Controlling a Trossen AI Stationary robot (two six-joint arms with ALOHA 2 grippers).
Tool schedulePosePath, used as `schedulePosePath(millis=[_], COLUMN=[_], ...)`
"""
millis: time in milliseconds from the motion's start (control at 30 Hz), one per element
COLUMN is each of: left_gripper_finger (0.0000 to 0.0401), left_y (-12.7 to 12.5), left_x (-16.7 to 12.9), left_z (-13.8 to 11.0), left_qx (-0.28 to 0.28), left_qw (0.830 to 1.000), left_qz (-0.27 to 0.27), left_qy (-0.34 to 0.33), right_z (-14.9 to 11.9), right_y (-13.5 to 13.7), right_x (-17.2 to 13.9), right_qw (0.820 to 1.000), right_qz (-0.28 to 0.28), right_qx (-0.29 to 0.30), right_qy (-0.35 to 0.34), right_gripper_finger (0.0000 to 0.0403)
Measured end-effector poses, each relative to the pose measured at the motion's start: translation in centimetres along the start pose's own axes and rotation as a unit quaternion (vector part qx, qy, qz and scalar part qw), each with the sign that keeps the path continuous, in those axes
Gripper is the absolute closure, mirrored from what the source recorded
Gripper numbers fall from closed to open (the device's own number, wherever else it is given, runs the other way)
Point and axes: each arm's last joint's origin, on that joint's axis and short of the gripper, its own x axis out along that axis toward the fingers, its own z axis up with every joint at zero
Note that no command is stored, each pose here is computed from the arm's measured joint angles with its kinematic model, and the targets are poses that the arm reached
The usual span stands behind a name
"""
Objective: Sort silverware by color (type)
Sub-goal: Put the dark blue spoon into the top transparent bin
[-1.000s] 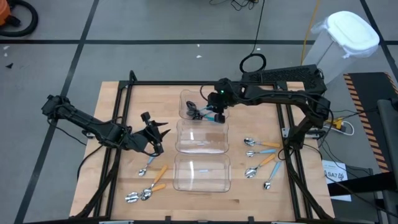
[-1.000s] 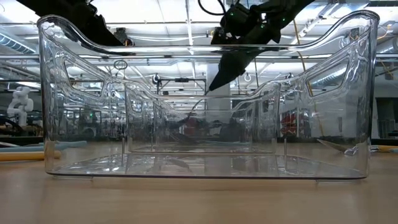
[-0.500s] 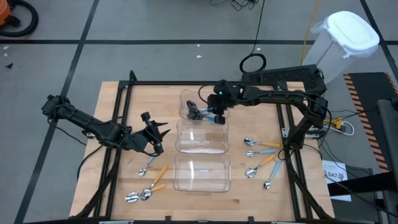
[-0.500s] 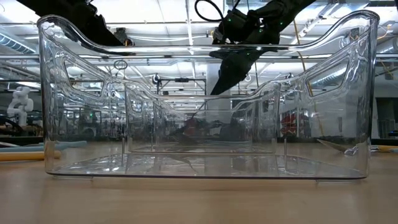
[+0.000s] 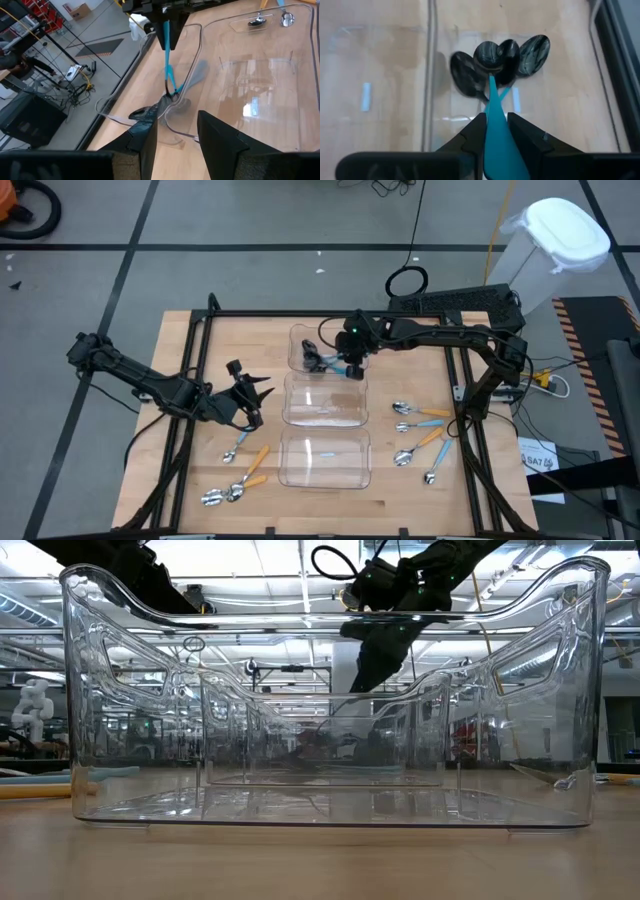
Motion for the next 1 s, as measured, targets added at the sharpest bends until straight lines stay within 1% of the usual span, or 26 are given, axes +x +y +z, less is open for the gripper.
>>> schedulePosePath(millis=[100, 1000], left_gripper_finger=[0.0261, 0.0261], left_y=[0.0, 0.0], left_x=[0.0, 0.0], left_z=[0.0, 0.0], left_qx=[0.0, 0.0], left_qw=[1.0, 1.0], left_qz=[0.0, 0.0], left_qy=[0.0, 0.0], right_z=[-0.05, -0.45], right_y=[-0.04, 0.21], right_x=[0.0, 0.01], right_qw=[1.0, 1.0], right_qz=[-0.008, 0.0], right_qx=[0.001, 0.004], right_qy=[0.005, 0.026], right_gripper_finger=[0.033, 0.0327])
